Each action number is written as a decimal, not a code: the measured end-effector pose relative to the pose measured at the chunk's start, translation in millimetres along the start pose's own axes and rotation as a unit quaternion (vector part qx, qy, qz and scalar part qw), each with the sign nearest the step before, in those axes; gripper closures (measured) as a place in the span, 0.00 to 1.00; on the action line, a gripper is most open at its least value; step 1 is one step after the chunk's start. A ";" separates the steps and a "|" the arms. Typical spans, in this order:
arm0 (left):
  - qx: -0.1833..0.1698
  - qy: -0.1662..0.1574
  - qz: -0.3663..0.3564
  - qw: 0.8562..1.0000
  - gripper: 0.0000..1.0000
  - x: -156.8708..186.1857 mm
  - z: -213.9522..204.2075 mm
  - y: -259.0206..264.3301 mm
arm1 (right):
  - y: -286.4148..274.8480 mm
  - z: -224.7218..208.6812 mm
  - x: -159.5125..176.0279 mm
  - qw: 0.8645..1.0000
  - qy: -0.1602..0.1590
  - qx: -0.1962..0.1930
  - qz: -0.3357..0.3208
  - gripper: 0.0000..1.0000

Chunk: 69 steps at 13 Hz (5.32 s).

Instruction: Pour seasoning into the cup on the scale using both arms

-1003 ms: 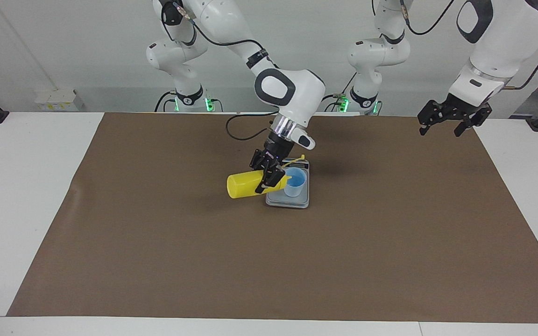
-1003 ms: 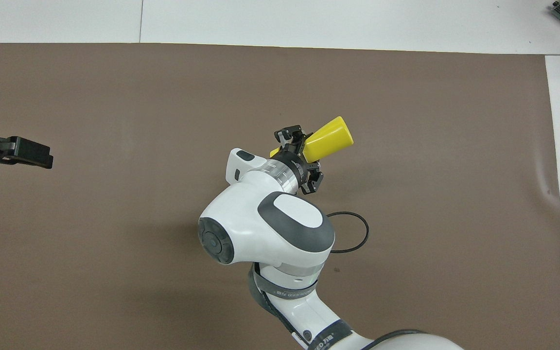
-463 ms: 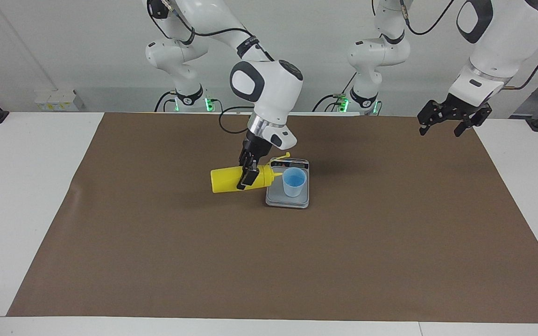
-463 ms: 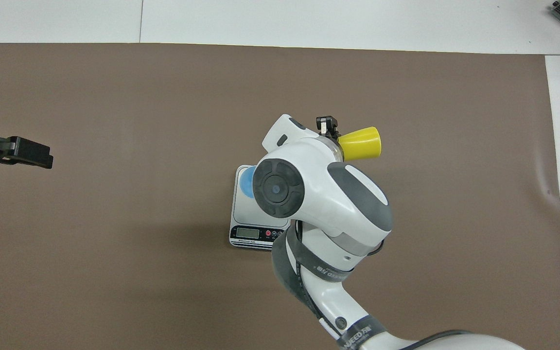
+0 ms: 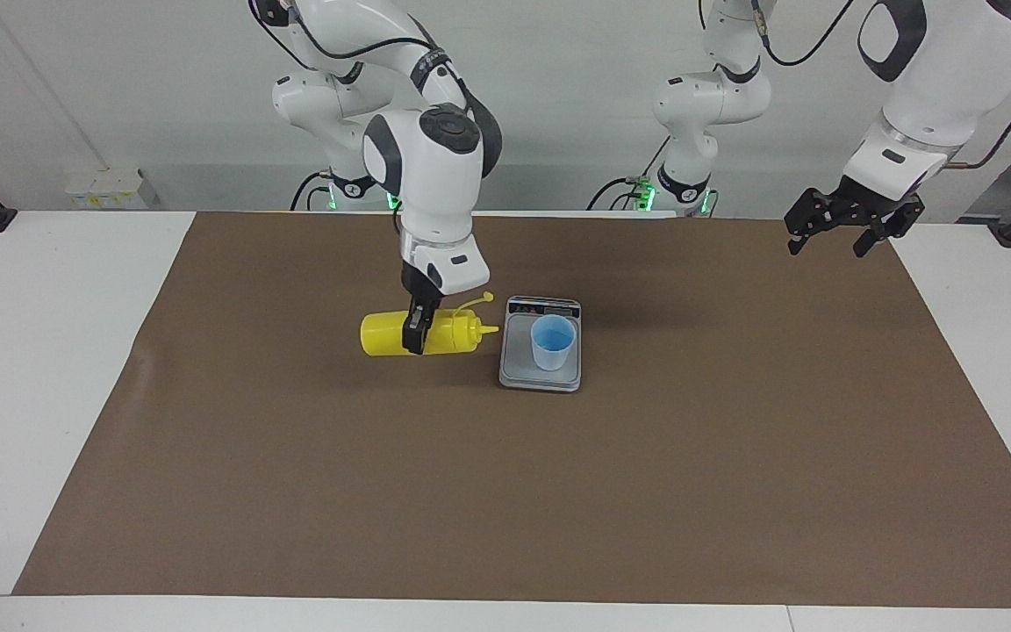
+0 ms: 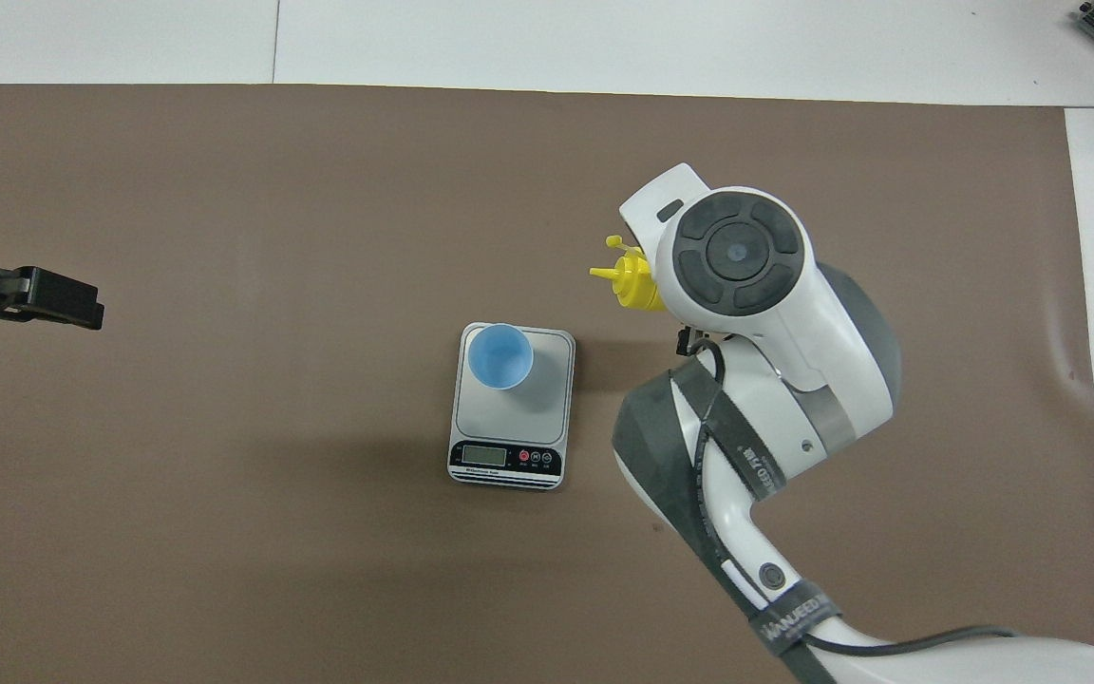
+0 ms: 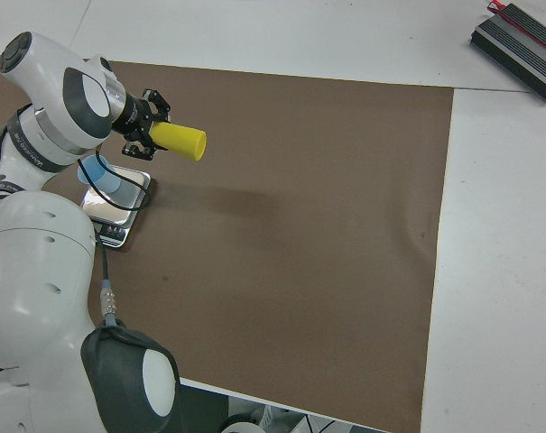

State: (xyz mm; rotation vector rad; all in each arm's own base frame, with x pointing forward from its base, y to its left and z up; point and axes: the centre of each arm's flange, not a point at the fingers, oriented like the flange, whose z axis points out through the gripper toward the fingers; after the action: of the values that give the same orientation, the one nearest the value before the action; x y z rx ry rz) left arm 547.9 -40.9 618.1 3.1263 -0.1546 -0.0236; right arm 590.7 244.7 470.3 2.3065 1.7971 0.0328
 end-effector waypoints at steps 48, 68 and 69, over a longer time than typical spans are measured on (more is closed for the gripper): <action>0.000 0.000 0.000 1.000 0.00 0.0 0.0 0.0 | 21.7 193.6 -307.3 0.878 0.466 0.034 0.099 0.00; 0.000 0.000 0.000 1.000 0.00 0.0 0.0 0.0 | 41.6 -6.2 -297.4 0.957 0.153 0.091 0.231 0.00; 0.000 0.000 0.000 1.000 0.00 0.0 0.0 0.0 | 42.1 -18.3 -284.9 0.951 0.141 0.094 0.260 0.00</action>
State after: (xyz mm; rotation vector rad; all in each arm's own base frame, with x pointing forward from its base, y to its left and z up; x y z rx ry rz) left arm 547.9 -40.9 618.1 3.1263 -0.1546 -0.0235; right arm 556.0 -35.8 528.7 2.9814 1.2857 0.2989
